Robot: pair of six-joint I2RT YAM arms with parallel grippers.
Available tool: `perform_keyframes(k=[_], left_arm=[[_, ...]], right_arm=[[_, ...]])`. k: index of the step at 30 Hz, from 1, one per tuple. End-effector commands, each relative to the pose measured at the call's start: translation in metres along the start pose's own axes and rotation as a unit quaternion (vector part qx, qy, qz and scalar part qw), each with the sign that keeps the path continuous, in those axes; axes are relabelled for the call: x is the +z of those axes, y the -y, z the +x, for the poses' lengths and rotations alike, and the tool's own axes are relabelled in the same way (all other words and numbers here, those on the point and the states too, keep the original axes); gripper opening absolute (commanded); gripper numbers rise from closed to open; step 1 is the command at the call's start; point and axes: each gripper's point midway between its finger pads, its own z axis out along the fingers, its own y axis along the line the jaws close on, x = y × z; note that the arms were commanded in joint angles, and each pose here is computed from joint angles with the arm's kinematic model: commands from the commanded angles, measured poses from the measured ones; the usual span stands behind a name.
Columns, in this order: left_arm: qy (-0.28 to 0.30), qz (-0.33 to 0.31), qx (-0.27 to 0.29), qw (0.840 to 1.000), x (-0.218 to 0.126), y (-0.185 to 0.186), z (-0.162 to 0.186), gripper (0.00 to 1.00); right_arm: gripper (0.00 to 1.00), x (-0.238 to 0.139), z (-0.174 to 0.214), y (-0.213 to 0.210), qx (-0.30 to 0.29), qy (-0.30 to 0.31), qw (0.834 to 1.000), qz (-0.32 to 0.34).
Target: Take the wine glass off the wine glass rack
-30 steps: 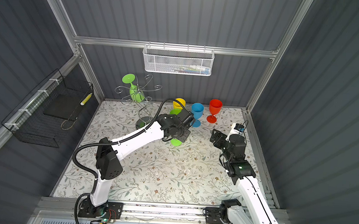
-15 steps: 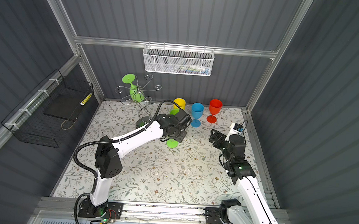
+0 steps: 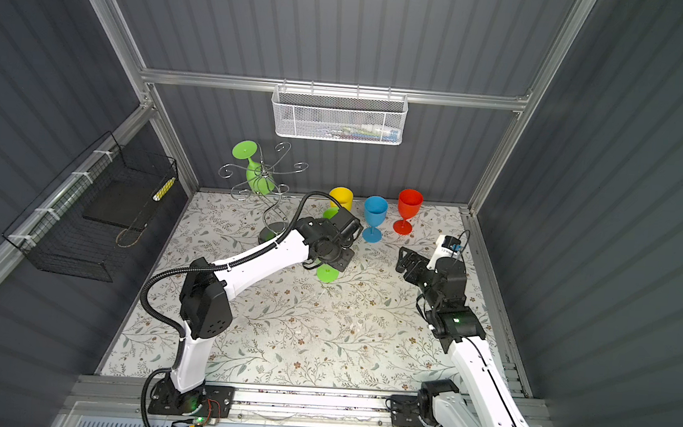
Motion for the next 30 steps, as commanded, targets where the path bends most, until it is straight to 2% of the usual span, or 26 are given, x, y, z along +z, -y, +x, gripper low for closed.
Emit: perform_keyframes(k=[1,9,15,24,30], left_arm=[[0.005,0.004,0.000,1.000,-0.009,-0.003,-0.006,0.28],[0.037,-0.012,0.001,0.999,-0.034,-0.010,-0.027,0.66],[0.081,-0.015,-0.003,0.997,-0.067,-0.014,-0.049,0.81],[0.161,-0.002,-0.011,0.987,-0.139,-0.021,-0.078,0.85],[0.195,-0.030,-0.029,0.980,-0.185,-0.052,-0.089,0.86]], right_arm=[[0.92,-0.002,-0.003,-0.003,-0.008,0.008,1.000,-0.010],[0.92,-0.003,-0.004,-0.005,-0.009,0.009,1.000,-0.014],[0.92,-0.005,-0.006,-0.006,-0.010,0.013,1.000,-0.016],[0.94,-0.008,-0.005,-0.015,-0.024,0.017,0.999,-0.036],[0.95,-0.012,-0.004,-0.028,-0.046,0.022,0.997,-0.053]])
